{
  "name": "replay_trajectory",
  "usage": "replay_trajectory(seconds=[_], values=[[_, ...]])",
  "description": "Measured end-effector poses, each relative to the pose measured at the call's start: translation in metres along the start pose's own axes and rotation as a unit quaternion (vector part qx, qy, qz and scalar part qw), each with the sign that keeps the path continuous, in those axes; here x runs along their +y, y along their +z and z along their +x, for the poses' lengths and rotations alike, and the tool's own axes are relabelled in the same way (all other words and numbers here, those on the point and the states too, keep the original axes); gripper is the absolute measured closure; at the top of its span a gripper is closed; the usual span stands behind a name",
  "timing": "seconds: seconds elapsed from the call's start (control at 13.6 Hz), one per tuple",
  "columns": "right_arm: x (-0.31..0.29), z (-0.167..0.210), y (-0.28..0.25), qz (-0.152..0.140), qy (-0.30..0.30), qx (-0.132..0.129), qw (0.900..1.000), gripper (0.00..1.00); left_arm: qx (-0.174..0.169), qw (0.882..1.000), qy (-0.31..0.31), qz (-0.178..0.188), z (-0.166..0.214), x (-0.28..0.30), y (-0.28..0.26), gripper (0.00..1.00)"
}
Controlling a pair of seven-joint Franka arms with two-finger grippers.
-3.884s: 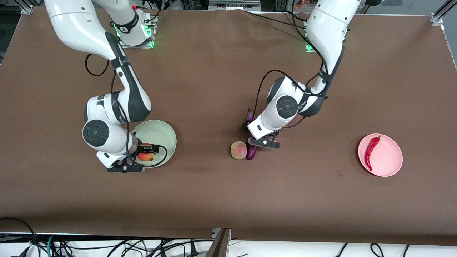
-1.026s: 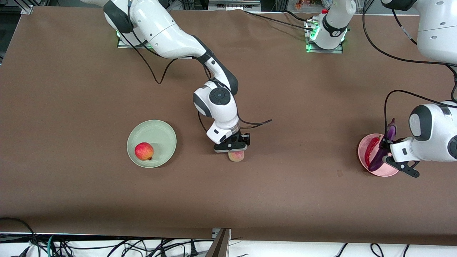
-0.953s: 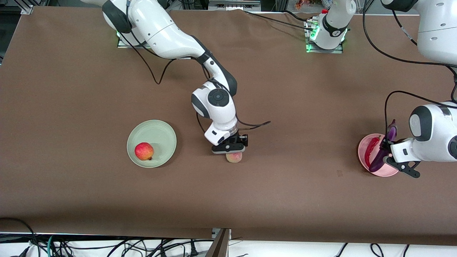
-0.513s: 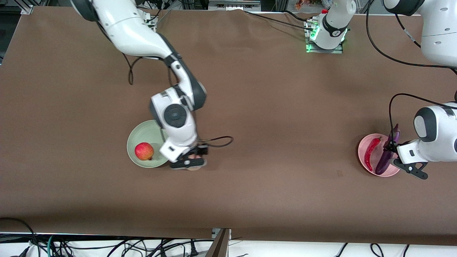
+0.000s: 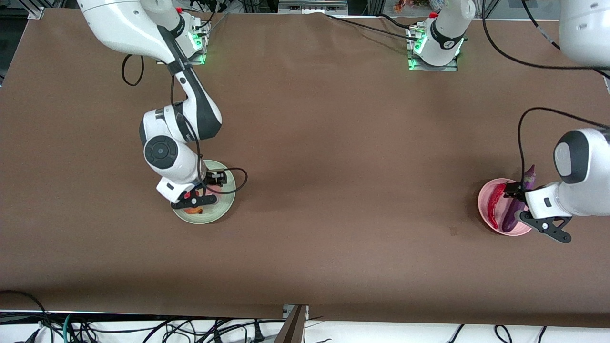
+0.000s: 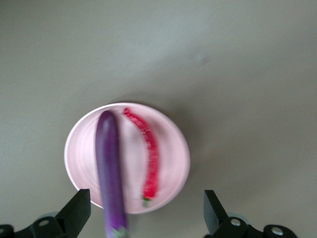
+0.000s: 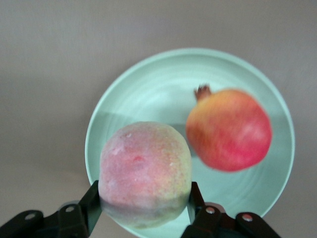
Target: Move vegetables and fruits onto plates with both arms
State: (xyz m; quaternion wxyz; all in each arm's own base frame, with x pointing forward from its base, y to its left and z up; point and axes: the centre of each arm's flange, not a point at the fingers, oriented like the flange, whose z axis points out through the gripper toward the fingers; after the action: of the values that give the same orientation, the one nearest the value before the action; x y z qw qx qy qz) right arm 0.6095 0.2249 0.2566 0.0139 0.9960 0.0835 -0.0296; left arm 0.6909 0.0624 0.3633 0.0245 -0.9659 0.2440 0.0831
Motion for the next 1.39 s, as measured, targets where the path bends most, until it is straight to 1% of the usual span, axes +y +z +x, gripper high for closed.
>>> replay_trajectory(seconds=[0.15,0.22,0.29,0.37,0.51,0.59,0.66,0.73,0.81,1.03,1.1,1.17,1.32,1.39], values=[[0.000,-0.014,0.012,0.002,-0.002,0.008,1.000,0.28,0.003,0.999,-0.032,0.002,0.010,0.052,-0.047,0.00],[0.001,-0.017,0.017,0.003,-0.001,0.012,1.000,0.28,0.003,0.999,-0.043,0.004,0.012,0.074,-0.067,0.00],[0.003,-0.018,0.020,0.004,0.000,0.016,1.000,0.26,0.004,0.999,-0.053,0.006,0.011,0.093,-0.087,0.00],[0.006,-0.017,0.019,0.004,0.002,0.020,1.000,0.25,0.010,0.998,-0.062,0.010,0.008,0.108,-0.109,0.00],[0.008,-0.010,0.004,0.007,0.005,0.033,0.999,0.08,0.033,0.996,-0.078,0.017,-0.003,0.128,-0.152,0.00],[0.007,-0.005,-0.014,0.007,0.005,0.032,0.999,0.00,0.048,0.995,-0.086,0.004,-0.011,0.134,-0.170,0.00],[0.006,0.001,-0.037,0.006,0.005,0.026,1.000,0.00,0.065,0.993,-0.096,-0.017,-0.020,0.135,-0.185,0.00],[0.006,0.006,-0.063,0.006,0.005,0.019,1.000,0.00,0.078,0.990,-0.111,-0.028,-0.032,0.128,-0.197,0.00],[0.005,0.009,-0.089,0.005,0.006,0.015,1.000,0.00,0.084,0.988,-0.126,-0.031,-0.046,0.117,-0.206,0.00],[0.010,0.011,-0.161,0.005,0.009,0.013,1.000,0.00,0.077,0.984,-0.154,-0.039,-0.080,0.103,-0.205,0.00],[0.017,0.008,-0.181,0.003,0.015,0.009,1.000,0.00,0.075,0.982,-0.168,-0.041,-0.086,0.109,-0.202,0.00],[0.024,0.004,-0.198,0.002,0.020,0.000,1.000,0.00,0.081,0.978,-0.189,-0.046,-0.093,0.112,-0.198,0.00],[0.032,-0.011,-0.232,0.002,0.024,-0.008,1.000,0.00,0.107,0.969,-0.216,-0.059,-0.114,0.105,-0.197,0.00],[0.035,-0.020,-0.249,0.002,0.026,-0.010,1.000,0.00,0.120,0.966,-0.221,-0.058,-0.124,0.103,-0.203,0.00]])
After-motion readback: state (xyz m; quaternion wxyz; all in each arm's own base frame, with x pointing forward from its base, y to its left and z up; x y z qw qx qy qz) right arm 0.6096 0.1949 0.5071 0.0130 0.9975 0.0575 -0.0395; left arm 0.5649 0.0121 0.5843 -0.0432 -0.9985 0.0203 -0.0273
